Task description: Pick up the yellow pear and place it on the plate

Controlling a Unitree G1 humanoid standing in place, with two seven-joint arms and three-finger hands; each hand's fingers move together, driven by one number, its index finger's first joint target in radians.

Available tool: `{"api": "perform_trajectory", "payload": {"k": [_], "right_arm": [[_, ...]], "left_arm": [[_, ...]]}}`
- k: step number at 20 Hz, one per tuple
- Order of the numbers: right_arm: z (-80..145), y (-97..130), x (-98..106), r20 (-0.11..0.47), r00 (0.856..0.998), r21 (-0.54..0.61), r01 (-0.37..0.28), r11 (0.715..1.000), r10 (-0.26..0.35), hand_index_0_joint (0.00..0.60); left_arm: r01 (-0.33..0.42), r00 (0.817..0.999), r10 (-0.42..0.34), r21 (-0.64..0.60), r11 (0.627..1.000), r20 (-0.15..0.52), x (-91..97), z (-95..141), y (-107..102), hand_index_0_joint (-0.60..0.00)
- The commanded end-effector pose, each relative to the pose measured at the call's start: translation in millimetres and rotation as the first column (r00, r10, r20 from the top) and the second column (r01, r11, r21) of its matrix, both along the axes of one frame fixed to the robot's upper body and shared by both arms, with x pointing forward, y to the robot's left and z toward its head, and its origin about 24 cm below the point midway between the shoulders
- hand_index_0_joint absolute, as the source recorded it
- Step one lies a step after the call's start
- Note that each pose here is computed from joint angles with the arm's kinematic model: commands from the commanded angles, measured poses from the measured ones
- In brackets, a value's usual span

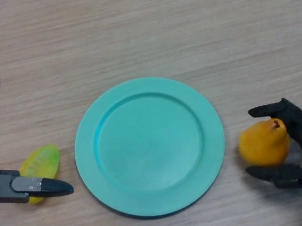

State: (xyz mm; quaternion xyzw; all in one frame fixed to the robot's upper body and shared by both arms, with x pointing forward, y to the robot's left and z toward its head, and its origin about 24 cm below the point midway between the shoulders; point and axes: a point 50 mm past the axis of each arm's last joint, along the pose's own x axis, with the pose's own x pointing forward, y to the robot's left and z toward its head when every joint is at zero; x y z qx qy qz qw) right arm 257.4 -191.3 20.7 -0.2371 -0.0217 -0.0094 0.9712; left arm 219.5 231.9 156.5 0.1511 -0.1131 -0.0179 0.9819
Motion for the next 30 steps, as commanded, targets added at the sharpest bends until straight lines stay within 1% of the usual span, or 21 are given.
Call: {"api": "perform_trajectory", "payload": {"k": [1,2,3,4,5,6,8,11,12,14,15,18,19,21,22,23,25,26,27,28,30], "right_arm": [[49,-13,14,0.222,0.975,-0.044,0.016,0.999,-0.006,0.6],[63,-8,16,0.237,0.971,0.001,-0.006,1.0,0.006,0.6],[69,-5,18,0.246,0.969,0.007,-0.016,1.0,0.014,0.6],[80,3,22,0.287,0.957,-0.043,-0.03,0.999,0.041,0.6],[84,7,24,0.294,0.954,-0.03,-0.045,0.999,0.052,0.6],[89,16,27,0.288,0.956,0.045,-0.076,0.996,0.06,0.6],[97,27,33,0.298,0.953,0.118,-0.098,0.988,0.059,0.6],[103,52,40,0.317,0.943,0.147,-0.157,0.977,0.103,0.6],[104,63,41,0.341,0.931,0.143,-0.191,0.971,0.133,0.6],[101,80,42,0.349,0.921,0.159,-0.242,0.957,0.175,0.6],[100,85,43,0.347,0.921,0.18,-0.253,0.951,0.179,0.6],[88,111,43,0.323,0.927,0.315,-0.294,0.903,0.189,0.6],[85,116,42,0.316,0.929,0.325,-0.295,0.899,0.191,0.6],[75,124,40,0.269,0.943,0.381,-0.289,0.878,0.194,0.6],[71,126,37,0.229,0.953,0.407,-0.279,0.87,0.199,0.6],[68,128,36,0.196,0.957,0.421,-0.278,0.863,0.212,0.6],[66,129,34,0.165,0.958,0.433,-0.284,0.855,0.235,0.401],[65,131,33,0.156,0.955,0.425,-0.296,0.855,0.253,0.25],[64,133,32,0.154,0.949,0.404,-0.315,0.859,0.276,0.151],[63,137,30,0.16,0.936,0.351,-0.352,0.868,0.314,0.017],[65,137,30,0.171,0.93,0.313,-0.363,0.878,0.324,0.0]], "left_arm": [[-0.058,0.973,0.047,0.041,0.998,0.226,-9.4,33,9,0.0],[-0.062,0.971,0.053,0.03,0.998,0.232,-9.4,34,10,0.0],[-0.061,0.971,0.053,0.027,0.998,0.234,-9.6,35,10,0.0],[-0.058,0.972,0.053,0.018,0.998,0.23,-9.5,35,11,0.0],[-0.055,0.973,0.051,0.013,0.998,0.225,-9.1,34,11,0.0],[-0.05,0.973,0.049,0.001,0.999,0.224,-8.8,34,10,0.0],[-0.041,0.975,0.043,-0.013,0.999,0.219,-8.3,35,10,0.0],[-0.039,0.974,0.043,-0.022,0.999,0.221,-9.0,34,11,0.0],[-0.037,0.974,0.042,-0.024,0.999,0.221,-9.1,33,11,0.0],[-0.039,0.973,0.045,-0.029,0.999,0.226,-8.9,35,14,0.0],[-0.042,0.973,0.047,-0.03,0.999,0.226,-8.7,35,15,0.0],[-0.036,0.977,0.042,-0.034,0.999,0.211,-8.1,33,14,0.0],[-0.034,0.977,0.042,-0.041,0.999,0.207,-8.1,32,15,0.0],[-0.034,0.979,0.043,-0.051,0.998,0.198,-8.6,31,16,0.0],[-0.036,0.979,0.045,-0.049,0.998,0.197,-9.0,30,16,0.0],[-0.035,0.979,0.044,-0.049,0.998,0.198,-8.8,30,17,0.0],[-0.036,0.979,0.045,-0.048,0.998,0.198,-8.7,30,17,0.0],[-0.038,0.979,0.047,-0.047,0.998,0.201,-8.6,30,18,0.0],[-0.039,0.978,0.048,-0.047,0.998,0.202,-8.4,30,18,0.0],[-0.039,0.977,0.048,-0.05,0.998,0.206,-7.6,31,17,0.0],[-0.045,0.973,0.053,-0.041,0.998,0.226,-6.6,33,17,0.0]]}}
